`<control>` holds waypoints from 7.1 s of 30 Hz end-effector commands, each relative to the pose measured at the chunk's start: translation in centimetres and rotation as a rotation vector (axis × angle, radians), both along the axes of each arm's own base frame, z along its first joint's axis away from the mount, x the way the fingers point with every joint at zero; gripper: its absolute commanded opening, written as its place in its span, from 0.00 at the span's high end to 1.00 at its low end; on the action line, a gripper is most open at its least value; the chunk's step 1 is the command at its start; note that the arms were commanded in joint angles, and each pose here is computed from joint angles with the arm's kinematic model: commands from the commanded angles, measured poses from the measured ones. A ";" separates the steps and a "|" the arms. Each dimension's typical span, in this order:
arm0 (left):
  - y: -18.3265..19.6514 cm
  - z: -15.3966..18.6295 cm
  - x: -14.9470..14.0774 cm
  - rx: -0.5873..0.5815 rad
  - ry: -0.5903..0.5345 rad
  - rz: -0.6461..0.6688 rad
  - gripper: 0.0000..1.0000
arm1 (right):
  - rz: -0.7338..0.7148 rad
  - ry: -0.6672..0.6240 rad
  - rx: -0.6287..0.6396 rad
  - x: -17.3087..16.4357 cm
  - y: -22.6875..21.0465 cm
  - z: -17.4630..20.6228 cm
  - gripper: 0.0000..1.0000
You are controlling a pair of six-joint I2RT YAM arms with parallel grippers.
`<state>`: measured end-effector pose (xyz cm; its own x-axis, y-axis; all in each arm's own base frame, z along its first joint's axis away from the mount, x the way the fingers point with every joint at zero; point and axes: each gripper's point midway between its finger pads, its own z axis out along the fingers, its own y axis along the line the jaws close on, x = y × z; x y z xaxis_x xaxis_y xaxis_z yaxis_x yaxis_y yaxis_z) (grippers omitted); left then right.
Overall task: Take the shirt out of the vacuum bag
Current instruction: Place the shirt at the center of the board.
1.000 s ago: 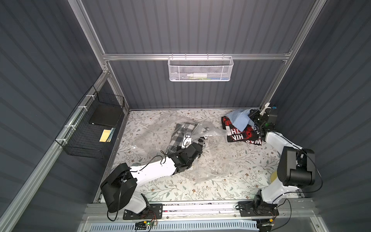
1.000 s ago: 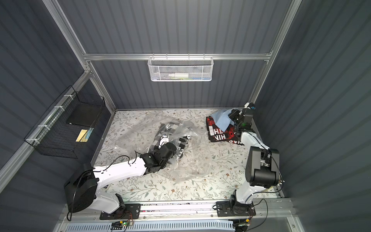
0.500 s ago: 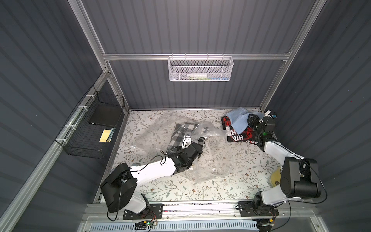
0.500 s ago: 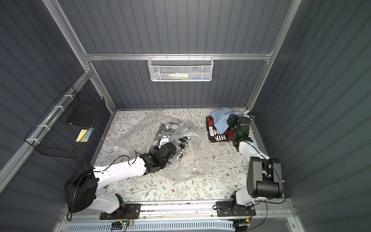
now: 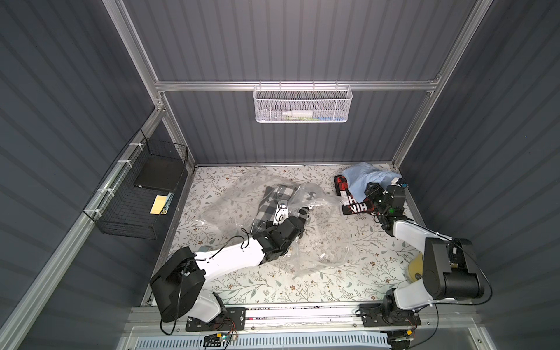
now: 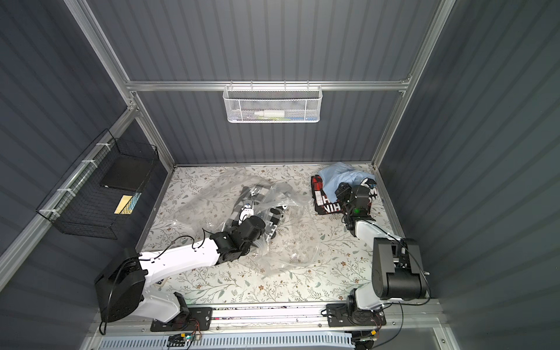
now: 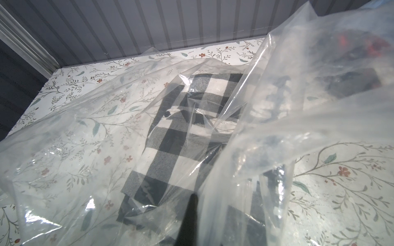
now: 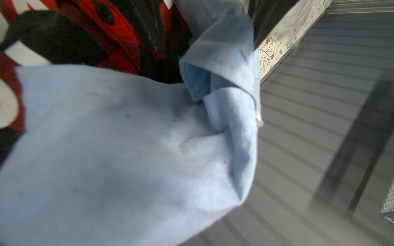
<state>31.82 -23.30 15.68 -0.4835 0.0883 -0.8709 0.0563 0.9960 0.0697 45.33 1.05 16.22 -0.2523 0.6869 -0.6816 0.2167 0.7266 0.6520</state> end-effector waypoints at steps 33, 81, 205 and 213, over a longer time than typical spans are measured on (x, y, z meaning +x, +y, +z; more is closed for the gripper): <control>1.6 0.0 -0.5 0.014 -0.005 0.029 1.00 | -0.058 0.030 0.009 0.9 1.5 1.1 1.00; 1.2 2.7 -0.1 0.066 -0.026 -0.013 1.00 | 0.104 0.054 0.337 -5.0 3.7 -0.7 0.39; -0.5 3.9 -1.2 -0.103 0.008 -0.095 1.00 | -0.012 0.075 -0.016 3.4 1.8 4.2 0.40; -0.2 4.4 -1.4 -0.117 -0.002 -0.095 1.00 | 0.079 -0.104 -0.032 -3.6 5.9 14.2 0.40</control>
<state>30.56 -24.20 19.31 -0.4829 0.0625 -0.8734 0.1655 0.9860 -0.0210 43.73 6.46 31.76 -0.1864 0.6779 -0.7112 0.0602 0.7304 0.6804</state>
